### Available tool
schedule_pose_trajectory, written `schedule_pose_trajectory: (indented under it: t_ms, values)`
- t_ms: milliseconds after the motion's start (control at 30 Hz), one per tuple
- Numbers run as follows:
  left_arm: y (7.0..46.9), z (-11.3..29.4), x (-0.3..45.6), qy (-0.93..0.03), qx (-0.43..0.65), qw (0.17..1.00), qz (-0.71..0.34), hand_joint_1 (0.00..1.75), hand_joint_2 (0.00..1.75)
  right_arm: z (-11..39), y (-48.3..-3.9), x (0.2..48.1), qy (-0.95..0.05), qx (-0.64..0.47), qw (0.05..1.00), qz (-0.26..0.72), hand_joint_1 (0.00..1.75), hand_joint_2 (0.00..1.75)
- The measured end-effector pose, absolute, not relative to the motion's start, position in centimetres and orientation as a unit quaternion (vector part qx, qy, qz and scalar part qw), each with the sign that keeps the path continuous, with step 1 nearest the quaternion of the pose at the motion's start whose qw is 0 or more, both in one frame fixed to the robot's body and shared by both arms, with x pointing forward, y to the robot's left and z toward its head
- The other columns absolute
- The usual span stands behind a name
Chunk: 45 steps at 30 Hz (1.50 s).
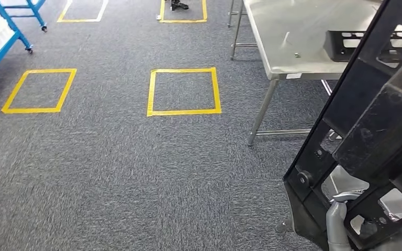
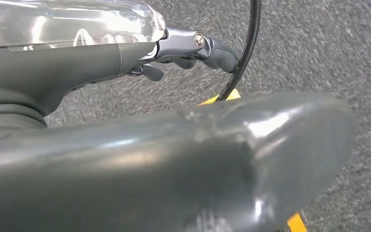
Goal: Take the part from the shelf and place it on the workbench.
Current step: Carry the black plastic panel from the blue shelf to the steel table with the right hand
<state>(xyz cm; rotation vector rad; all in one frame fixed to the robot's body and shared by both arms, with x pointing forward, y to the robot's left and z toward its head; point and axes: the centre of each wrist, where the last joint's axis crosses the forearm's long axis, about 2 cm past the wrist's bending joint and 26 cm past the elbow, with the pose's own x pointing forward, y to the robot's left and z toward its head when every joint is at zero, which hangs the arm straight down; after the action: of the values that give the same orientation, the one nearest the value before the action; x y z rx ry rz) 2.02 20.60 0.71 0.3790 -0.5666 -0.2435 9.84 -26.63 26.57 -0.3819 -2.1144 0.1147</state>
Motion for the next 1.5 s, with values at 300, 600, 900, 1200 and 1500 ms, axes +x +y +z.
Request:
schedule_pose_trajectory:
  t_ms: [300, 600, 900, 1200, 1500]
  values:
    - [20.61, 0.58, 2.0, -0.277, 0.185, 0.935, -0.124, 0.0, 0.0, 26.6, -26.41, 9.89, -0.866, -0.153, 0.475, 0.044, 1.75, 1.75]
    - [20.67, 0.53, 1.91, -0.275, 0.192, 0.934, -0.126, 0.0, 0.0, 26.52, -26.23, 10.04, -0.867, -0.147, 0.475, 0.046, 1.75, 1.75]
    - [20.61, 0.55, 1.8, -0.273, 0.193, 0.934, -0.125, 0.0, 0.0, 26.3, -26.08, 10.27, -0.867, -0.141, 0.475, 0.051, 1.75, 1.75]
    - [20.58, 0.62, 1.92, -0.276, 0.193, 0.933, -0.125, 0.0, 0.0, 26.32, -26.02, 10.28, -0.868, -0.14, 0.474, 0.05, 1.75, 1.75]
    - [20.69, 0.58, 1.81, -0.274, 0.194, 0.934, -0.125, 0.0, 0.0, 26.25, -25.98, 10.38, -0.868, -0.139, 0.475, 0.05, 1.75, 1.75]
